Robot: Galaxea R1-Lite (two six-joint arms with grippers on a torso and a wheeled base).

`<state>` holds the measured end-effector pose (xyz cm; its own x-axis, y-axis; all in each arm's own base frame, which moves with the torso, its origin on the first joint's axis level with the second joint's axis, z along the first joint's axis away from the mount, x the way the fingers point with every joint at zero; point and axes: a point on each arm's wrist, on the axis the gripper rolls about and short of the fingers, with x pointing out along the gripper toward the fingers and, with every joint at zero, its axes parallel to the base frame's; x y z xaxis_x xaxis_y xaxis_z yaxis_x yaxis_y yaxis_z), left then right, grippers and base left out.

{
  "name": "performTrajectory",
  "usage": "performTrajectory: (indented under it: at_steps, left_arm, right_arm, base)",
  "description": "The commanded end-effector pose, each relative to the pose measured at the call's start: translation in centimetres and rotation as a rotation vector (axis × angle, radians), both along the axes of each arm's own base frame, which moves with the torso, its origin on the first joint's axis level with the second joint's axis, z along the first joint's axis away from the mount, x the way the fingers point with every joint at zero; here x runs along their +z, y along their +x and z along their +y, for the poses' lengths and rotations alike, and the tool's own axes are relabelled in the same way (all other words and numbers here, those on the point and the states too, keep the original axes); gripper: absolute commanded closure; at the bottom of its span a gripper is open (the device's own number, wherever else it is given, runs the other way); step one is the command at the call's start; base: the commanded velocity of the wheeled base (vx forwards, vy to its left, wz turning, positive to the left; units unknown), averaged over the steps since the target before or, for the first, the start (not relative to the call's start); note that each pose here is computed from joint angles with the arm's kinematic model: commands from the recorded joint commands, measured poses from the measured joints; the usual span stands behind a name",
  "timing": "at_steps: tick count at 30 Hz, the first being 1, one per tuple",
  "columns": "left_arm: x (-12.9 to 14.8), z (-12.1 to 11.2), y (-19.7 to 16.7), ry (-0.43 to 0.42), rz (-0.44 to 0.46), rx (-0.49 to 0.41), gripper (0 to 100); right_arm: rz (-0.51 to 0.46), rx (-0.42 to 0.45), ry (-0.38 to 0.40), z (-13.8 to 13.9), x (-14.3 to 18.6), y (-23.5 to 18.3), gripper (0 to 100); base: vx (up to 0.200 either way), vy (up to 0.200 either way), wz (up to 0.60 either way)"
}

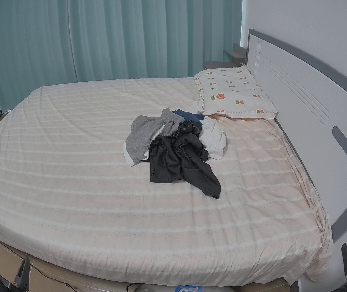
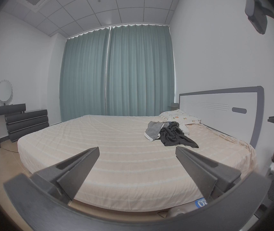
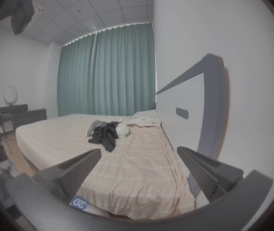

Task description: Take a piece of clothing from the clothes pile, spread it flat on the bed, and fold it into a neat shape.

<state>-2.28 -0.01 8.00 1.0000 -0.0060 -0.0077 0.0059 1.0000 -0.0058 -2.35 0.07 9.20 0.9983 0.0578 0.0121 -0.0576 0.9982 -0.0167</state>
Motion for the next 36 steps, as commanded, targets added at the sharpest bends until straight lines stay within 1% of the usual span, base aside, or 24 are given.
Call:
performTrajectory:
  at_steps: [1,2,3,4,6,8,9,10,11,12,13,14,15,16,20,23,24,26,27,28,30,33,36]
  left_arm:
    - [-0.4,0.0,0.1,0.0,0.011,0.0,0]
    - [-0.4,0.0,0.1,0.0,0.011,0.0,0]
    - [-0.4,0.0,0.1,0.0,0.011,0.0,0]
    - [-0.4,0.0,0.1,0.0,0.011,0.0,0]
    - [-0.4,0.0,0.1,-0.002,0.011,0.0,0]
    - [-0.4,0.0,0.1,0.0,0.011,0.0,0]
    - [-0.4,0.0,0.1,0.0,0.011,0.0,0]
    - [-0.4,0.0,0.1,0.0,0.011,0.0,0]
    - [-0.4,0.0,0.1,0.0,0.011,0.0,0]
    - [-0.4,0.0,0.1,-0.002,0.011,0.0,0]
    - [-0.4,0.0,0.1,0.0,0.011,0.0,0]
    - [-0.4,0.0,0.1,0.0,0.011,0.0,0]
    - [-0.4,0.0,0.1,0.0,0.011,0.0,0]
    - [-0.4,0.0,0.1,0.0,0.011,0.0,0]
    - [-0.4,0.0,0.1,-0.002,0.011,0.0,0]
    - [-0.4,0.0,0.1,0.0,0.011,0.0,0]
    - [-0.4,0.0,0.1,0.0,0.011,0.0,0]
    - [-0.4,0.0,0.1,0.0,0.011,0.0,0]
    - [-0.4,0.0,0.1,0.0,0.011,0.0,0]
    - [-0.4,0.0,0.1,0.0,0.011,0.0,0]
    - [-0.4,0.0,0.1,0.0,0.011,0.0,0]
    - [-0.4,0.0,0.1,0.0,0.011,0.0,0]
    - [-0.4,0.0,0.1,-0.002,0.011,0.0,0]
  right_arm:
    - [-0.013,0.111,-0.005,0.2,8.6,0.8,0]
    - [0.047,0.142,-0.049,0.3,8.3,1.7,0]
    - [0.047,0.142,-0.049,0.3,8.3,1.7,0]
    - [0.19,0.189,-0.093,0.4,7.1,3.7,0]
    - [0.334,0.235,-0.068,0.6,6.3,6.0,0]
    - [0.44,0.283,-0.054,1.0,5.9,8.3,0]
    - [0.47,0.3,-0.054,1.1,5.8,9.0,0]
    - [0.525,0.34,-0.052,1.6,5.6,10.7,0]
    - [0.53,0.344,-0.052,1.7,5.5,10.9,0]
    - [0.591,0.366,-0.018,2.6,5.1,13.9,0]
    - [0.597,0.366,-0.009,2.8,5.0,14.3,0]
    - [0.606,0.358,0.04,3.5,4.6,16.8,0]
    - [0.604,0.356,0.047,3.6,4.6,17.2,0]
    - [0.611,0.339,0.066,4.4,3.8,19.5,0]
    - [0.611,0.276,0.068,6.2,2.0,24.8,0]
    - [0.658,0.265,0.109,8.1,-0.1,28.4,0]
    - [0.663,0.265,0.115,8.3,-0.3,28.7,0]
    - [0.683,0.254,0.166,10.1,-1.5,31.7,0]
    - [0.686,0.25,0.172,10.2,-1.6,32.0,0]
    - [0.684,0.225,0.191,11.3,-2.2,33.7,0]
    - [0.686,0.208,0.209,12.3,-3.2,35.5,0]
    - [0.683,0.196,0.232,13.5,-4.5,37.7,0]
    - [0.701,0.193,0.243,14.3,-5.6,38.7,0]
  base:
    - [0.0,0.0,0.0]
    - [0.0,0.0,0.0]
    - [0.0,0.0,0.0]
    - [0.0,0.0,0.0]
    - [0.0,0.0,0.0]
    - [0.0,0.0,0.0]
    - [0.0,0.0,0.0]
    - [0.0,0.0,0.0]
    - [0.0,0.0,0.0]
    - [0.0,0.0,0.0]
    - [0.0,0.0,0.0]
    - [0.0,0.0,0.0]
    - [0.0,0.0,0.0]
    - [0.0,0.0,0.0]
    - [0.0,0.0,0.0]
    - [0.0,0.0,0.0]
    - [0.0,0.0,0.0]
    - [0.0,0.0,0.0]
    - [0.0,0.0,0.0]
    - [0.0,0.0,0.0]
    - [0.0,0.0,0.0]
    - [0.0,0.0,0.0]
    - [0.0,0.0,0.0]
